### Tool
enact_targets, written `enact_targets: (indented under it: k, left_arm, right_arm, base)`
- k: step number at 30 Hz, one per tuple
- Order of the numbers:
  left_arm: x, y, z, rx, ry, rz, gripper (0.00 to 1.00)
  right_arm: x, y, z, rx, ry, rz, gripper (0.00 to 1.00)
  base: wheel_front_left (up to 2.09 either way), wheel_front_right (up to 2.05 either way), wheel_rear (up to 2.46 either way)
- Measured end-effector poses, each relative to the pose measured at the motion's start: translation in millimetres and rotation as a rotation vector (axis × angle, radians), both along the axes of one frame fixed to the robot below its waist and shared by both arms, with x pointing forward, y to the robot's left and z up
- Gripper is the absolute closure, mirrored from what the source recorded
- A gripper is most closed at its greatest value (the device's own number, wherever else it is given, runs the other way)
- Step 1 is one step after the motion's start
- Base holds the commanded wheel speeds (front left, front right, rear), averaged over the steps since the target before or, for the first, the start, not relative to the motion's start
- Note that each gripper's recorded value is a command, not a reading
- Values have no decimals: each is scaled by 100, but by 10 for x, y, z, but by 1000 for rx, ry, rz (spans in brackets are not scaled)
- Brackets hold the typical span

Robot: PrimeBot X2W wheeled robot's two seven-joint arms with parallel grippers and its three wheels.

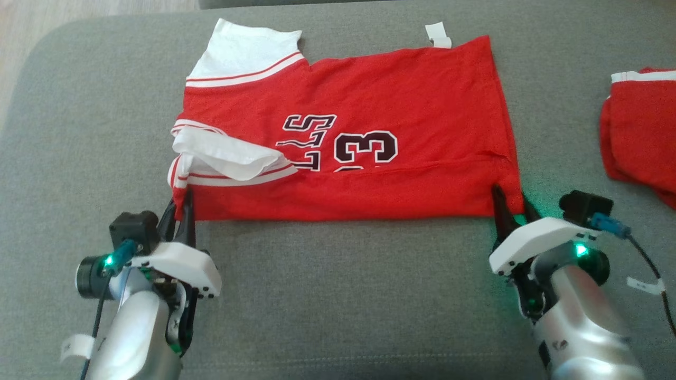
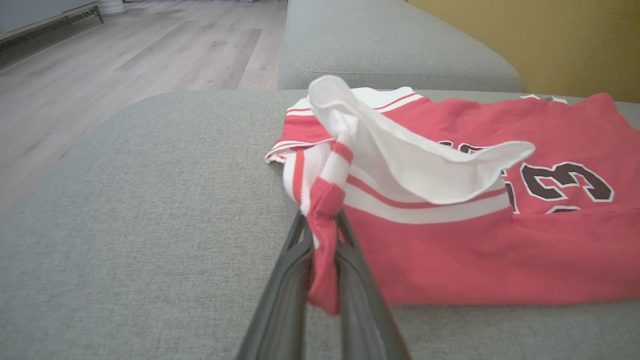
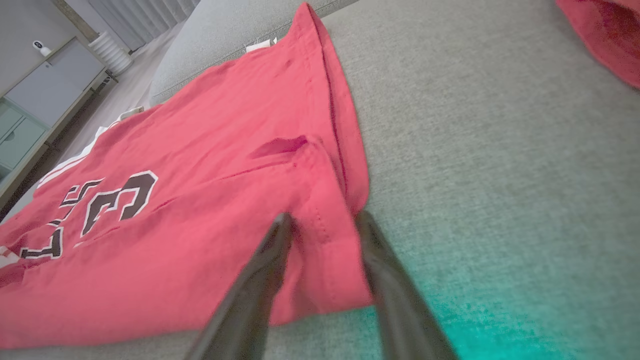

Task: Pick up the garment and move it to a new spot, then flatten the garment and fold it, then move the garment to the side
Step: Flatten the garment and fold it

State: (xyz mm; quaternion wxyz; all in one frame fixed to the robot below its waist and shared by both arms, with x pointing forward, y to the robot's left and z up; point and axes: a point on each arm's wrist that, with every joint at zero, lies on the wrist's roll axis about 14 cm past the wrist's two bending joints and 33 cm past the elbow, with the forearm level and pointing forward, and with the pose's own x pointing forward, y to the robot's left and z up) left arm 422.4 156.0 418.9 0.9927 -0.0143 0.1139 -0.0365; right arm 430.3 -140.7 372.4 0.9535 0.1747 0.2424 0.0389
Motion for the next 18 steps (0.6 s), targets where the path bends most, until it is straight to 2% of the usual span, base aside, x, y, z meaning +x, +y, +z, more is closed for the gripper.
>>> enact_targets:
  k: [7, 18]
  left_arm:
    - [-125, -41, -53, 5, 25, -16, 100]
    - [-325, -99, -21, 6, 33, -40, 100]
  right_arm:
    - [-97, -11, 45, -20, -33, 1, 100]
    - [-216, -196, 225, -18, -80, -63, 100]
  base:
    - [0, 0, 0]
    - [0, 0, 0]
